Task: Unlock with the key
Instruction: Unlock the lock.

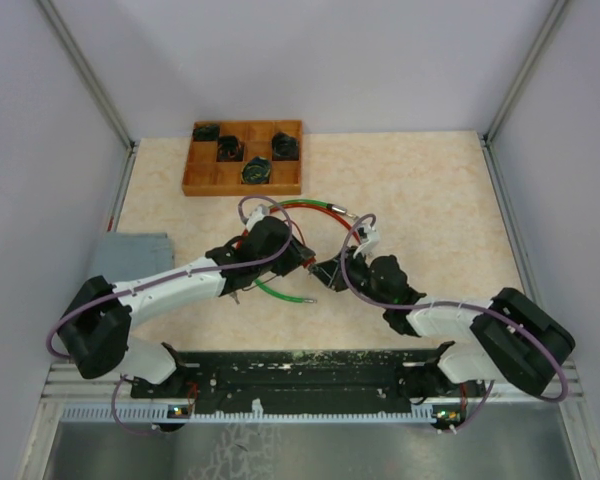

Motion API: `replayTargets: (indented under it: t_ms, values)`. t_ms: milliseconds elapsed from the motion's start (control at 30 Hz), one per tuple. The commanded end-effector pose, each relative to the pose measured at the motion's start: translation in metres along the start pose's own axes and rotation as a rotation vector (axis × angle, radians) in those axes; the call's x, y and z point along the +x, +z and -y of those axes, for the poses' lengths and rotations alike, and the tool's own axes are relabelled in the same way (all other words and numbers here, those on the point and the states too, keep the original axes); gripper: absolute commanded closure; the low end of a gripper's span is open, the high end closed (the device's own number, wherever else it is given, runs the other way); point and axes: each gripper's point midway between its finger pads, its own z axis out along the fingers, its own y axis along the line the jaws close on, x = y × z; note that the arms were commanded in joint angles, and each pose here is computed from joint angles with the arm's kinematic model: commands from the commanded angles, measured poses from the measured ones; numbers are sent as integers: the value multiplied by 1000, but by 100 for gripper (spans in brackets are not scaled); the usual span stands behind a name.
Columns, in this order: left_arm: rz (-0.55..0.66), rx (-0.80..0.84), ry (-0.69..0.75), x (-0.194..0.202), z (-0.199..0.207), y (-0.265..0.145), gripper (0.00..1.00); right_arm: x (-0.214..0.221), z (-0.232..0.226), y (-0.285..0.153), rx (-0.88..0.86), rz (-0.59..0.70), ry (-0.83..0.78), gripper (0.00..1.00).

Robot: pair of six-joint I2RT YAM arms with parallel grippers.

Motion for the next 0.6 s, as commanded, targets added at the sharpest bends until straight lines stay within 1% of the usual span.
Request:
replayTargets:
  t_ms: [0, 100, 167, 200, 267, 400, 567]
  values:
    - [4, 72, -10, -4, 17, -6, 100, -20, -14, 8, -44, 82, 27, 86]
    - [5, 86, -12, -4, 18, -8, 100, -19, -15, 8, -56, 79, 50, 92]
    - [6, 101, -12, -4, 20, -8, 100, -19, -16, 7, -72, 85, 77, 99]
    - [6, 117, -13, -4, 22, -10, 100, -21, -16, 6, -80, 92, 99, 100]
    - [1, 158, -11, -1, 22, -12, 100, -22, -15, 1, -107, 102, 153, 100]
    - [16, 306, -15, -1, 31, -26, 100, -29, -20, -6, -197, 113, 263, 100]
    - [61, 520, 0, -4, 43, -54, 100, -38, -43, -12, -345, 113, 351, 100]
